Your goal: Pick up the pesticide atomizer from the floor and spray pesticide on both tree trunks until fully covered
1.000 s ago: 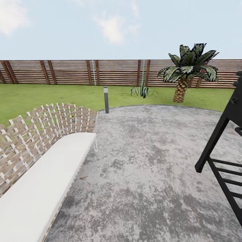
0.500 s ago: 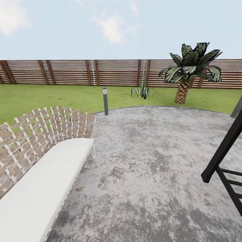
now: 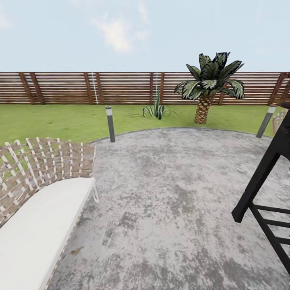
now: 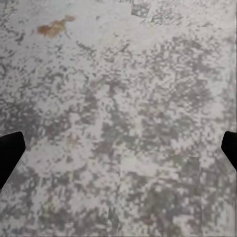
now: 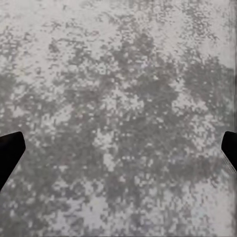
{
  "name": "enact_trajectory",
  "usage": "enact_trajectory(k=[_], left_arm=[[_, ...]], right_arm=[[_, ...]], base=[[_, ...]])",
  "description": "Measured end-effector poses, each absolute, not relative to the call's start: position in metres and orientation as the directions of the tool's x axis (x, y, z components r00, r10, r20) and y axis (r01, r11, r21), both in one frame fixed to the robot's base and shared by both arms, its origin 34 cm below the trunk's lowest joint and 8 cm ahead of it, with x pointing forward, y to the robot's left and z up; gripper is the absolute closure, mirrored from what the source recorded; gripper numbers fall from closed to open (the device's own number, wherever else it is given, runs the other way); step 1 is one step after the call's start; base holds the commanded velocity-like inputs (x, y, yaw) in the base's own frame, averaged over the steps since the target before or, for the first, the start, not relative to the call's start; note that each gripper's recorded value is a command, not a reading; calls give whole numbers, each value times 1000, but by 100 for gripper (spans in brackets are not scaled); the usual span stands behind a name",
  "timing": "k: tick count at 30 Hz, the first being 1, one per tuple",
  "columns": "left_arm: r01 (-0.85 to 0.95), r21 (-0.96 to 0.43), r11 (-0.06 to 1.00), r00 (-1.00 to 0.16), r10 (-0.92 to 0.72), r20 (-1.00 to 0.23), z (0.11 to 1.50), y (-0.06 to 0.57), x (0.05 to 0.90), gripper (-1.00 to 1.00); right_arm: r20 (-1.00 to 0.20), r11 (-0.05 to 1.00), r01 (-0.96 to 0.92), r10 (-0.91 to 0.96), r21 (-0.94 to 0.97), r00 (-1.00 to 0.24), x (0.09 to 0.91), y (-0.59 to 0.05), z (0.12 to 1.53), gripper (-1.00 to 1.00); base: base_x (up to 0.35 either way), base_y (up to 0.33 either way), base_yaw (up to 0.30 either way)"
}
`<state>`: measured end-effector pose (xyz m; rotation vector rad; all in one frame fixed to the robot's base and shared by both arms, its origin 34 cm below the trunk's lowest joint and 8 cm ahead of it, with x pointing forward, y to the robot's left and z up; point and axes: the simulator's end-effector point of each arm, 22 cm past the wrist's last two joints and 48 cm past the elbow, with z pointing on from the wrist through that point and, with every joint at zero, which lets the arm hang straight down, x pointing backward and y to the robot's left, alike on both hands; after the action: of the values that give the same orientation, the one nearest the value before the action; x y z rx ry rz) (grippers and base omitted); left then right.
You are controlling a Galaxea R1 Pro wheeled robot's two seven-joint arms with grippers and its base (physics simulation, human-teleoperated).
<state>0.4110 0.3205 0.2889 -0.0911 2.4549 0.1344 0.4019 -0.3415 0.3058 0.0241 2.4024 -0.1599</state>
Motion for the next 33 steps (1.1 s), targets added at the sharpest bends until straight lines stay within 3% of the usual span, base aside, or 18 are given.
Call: enact_trajectory(k=[33], left_arm=[[-100,74,992,-774,-31,-633,289,321,411,-100]], right_arm=[[-668,993,53,-33,-108,-743,402,-339,305,-100]], base=[[339,0,-8]])
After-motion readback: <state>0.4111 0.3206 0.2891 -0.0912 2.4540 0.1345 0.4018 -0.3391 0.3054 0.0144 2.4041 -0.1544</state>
